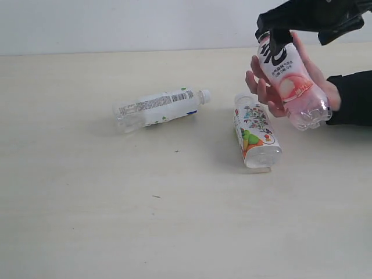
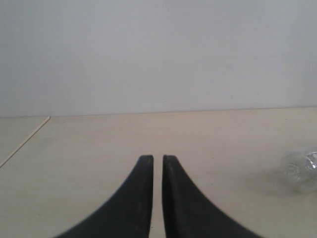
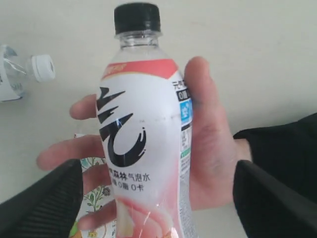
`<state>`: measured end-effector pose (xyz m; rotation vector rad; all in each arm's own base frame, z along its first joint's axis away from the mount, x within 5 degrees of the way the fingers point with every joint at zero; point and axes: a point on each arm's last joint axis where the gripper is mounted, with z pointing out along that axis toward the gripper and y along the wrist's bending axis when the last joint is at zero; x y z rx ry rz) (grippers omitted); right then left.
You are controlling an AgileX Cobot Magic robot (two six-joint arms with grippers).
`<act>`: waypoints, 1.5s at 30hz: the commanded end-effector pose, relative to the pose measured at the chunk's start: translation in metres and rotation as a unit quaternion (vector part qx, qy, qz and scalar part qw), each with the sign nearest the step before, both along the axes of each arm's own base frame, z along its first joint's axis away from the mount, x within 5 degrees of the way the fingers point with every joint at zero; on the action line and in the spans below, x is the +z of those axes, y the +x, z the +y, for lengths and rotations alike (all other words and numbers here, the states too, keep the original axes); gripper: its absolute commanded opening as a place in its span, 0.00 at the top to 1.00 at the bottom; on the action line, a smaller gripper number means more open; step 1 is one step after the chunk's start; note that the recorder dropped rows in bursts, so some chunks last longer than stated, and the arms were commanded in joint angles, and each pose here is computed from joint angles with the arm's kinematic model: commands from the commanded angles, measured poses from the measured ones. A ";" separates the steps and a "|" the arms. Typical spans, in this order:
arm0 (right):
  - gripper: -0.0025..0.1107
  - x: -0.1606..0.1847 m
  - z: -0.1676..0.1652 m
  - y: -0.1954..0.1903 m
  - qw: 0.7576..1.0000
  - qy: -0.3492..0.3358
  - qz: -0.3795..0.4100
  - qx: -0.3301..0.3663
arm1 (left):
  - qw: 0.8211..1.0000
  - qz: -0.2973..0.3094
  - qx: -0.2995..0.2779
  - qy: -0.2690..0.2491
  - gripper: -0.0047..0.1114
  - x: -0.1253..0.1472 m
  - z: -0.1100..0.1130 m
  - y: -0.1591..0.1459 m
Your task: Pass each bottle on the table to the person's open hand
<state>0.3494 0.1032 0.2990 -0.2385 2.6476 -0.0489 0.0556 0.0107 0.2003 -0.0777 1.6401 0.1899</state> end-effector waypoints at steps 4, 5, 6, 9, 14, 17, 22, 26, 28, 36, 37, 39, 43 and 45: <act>0.36 0.057 -0.016 -0.057 0.989 0.029 -0.136 0.052 | 1.000 -0.006 0.000 -0.001 0.88 0.000 0.000 0.000; 0.41 0.058 -0.019 -0.067 0.987 0.033 -0.150 0.055 | 1.000 -0.006 0.000 -0.001 0.88 0.000 0.000 0.000; 0.47 0.061 -0.023 -0.079 0.983 0.041 -0.172 0.057 | 1.000 -0.006 0.000 -0.001 0.88 0.000 0.000 0.000; 0.65 0.066 -0.034 -0.118 0.971 0.058 -0.224 0.062 | 1.000 -0.006 0.000 -0.001 0.88 0.000 0.000 0.000; 0.93 0.070 -0.055 -0.186 0.942 0.080 -0.316 0.076 | 1.000 -0.006 0.000 -0.001 0.88 0.000 0.000 0.000; 0.98 0.067 -0.066 -0.222 0.920 0.098 -0.370 0.078 | 1.000 -0.006 0.000 -0.001 0.88 0.000 0.000 0.000; 0.98 0.049 -0.077 -0.256 0.902 0.107 -0.410 0.079 | 1.000 -0.006 0.000 -0.001 0.88 0.000 0.000 0.000; 0.98 0.026 -0.081 -0.269 0.897 0.111 -0.421 0.080 | 1.000 -0.006 0.000 -0.001 0.88 0.000 0.000 0.000; 0.98 0.019 -0.082 -0.275 0.886 0.118 -0.440 0.081 | 1.000 -0.006 0.000 -0.001 0.88 0.000 0.000 0.000; 0.98 0.018 -0.087 -0.292 0.859 0.130 -0.488 0.081 | 1.000 -0.006 0.000 -0.001 0.88 0.000 0.000 0.000; 0.98 0.019 -0.088 -0.293 0.858 0.131 -0.491 0.081 | 1.000 -0.006 0.000 -0.001 0.88 0.000 0.000 0.000; 0.98 0.019 -0.088 -0.295 0.855 0.133 -0.494 0.081 | 1.000 -0.006 0.000 -0.001 0.88 0.000 0.000 0.000; 0.98 0.020 -0.090 -0.298 0.851 0.135 -0.502 0.080 | 1.000 -0.006 0.000 -0.001 0.88 0.000 0.000 0.000; 0.98 0.021 -0.090 -0.300 0.848 0.135 -0.506 0.080 | 1.000 -0.006 0.000 -0.001 0.88 0.000 0.000 0.000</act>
